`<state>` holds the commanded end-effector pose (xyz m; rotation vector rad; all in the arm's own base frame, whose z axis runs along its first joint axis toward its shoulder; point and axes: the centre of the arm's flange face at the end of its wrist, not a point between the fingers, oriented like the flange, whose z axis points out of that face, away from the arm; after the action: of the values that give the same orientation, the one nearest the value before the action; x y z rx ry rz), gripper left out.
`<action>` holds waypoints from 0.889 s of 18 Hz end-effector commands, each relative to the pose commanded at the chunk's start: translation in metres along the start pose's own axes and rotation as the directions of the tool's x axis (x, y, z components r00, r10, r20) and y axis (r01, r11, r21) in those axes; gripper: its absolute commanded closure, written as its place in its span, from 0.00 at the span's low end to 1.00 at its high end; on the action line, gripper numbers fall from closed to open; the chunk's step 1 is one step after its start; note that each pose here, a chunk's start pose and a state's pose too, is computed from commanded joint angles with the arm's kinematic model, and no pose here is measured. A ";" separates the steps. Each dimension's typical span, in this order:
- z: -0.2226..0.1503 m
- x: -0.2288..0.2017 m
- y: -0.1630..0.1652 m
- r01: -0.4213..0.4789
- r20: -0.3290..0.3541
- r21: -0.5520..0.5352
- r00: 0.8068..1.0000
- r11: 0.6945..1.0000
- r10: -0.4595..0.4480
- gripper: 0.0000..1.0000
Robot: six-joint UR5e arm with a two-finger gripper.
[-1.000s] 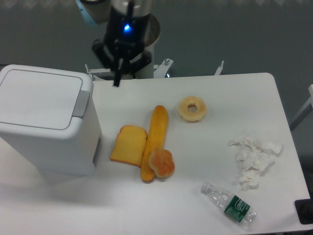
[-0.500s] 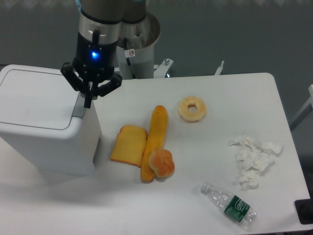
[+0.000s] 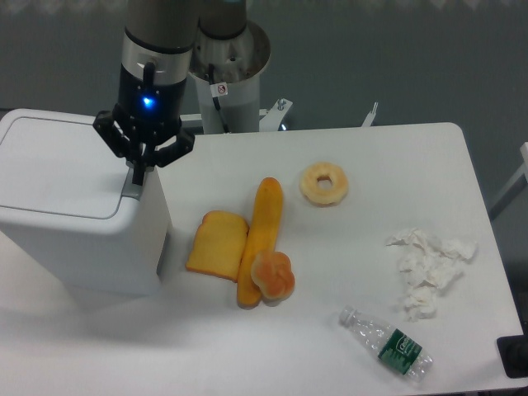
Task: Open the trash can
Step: 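Press down on the lid so it flips open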
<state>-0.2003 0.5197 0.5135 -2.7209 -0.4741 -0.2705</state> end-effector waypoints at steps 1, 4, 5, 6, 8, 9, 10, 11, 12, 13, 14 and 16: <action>0.001 0.000 0.001 0.000 -0.001 -0.003 1.000 1.000 0.000 1.00; 0.005 -0.002 0.001 0.001 -0.002 -0.007 1.000 1.000 -0.001 1.00; 0.006 -0.002 0.001 0.000 -0.002 -0.008 1.000 1.000 0.000 1.00; 0.008 -0.002 0.002 0.001 -0.003 -0.011 1.000 1.000 -0.001 1.00; 0.008 -0.002 0.002 0.002 -0.004 -0.012 1.000 1.000 -0.002 1.00; 0.008 -0.002 0.003 0.002 -0.004 -0.012 1.000 1.000 -0.002 1.00; 0.007 -0.002 0.003 0.001 -0.003 -0.010 1.000 1.000 -0.001 1.00; 0.006 -0.001 0.004 -0.001 -0.001 -0.009 1.000 1.000 0.001 1.00; 0.004 0.000 0.004 -0.004 0.000 -0.006 1.000 1.000 0.004 1.00; -0.001 0.000 0.002 -0.007 0.001 0.003 1.000 1.000 0.007 1.00; -0.005 0.001 0.000 -0.013 0.003 0.010 1.000 1.000 0.013 1.00; -0.013 0.002 -0.004 -0.019 0.009 0.027 1.000 0.999 0.019 0.89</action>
<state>-0.2015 0.5186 0.5267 -2.7000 -0.4506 -0.2453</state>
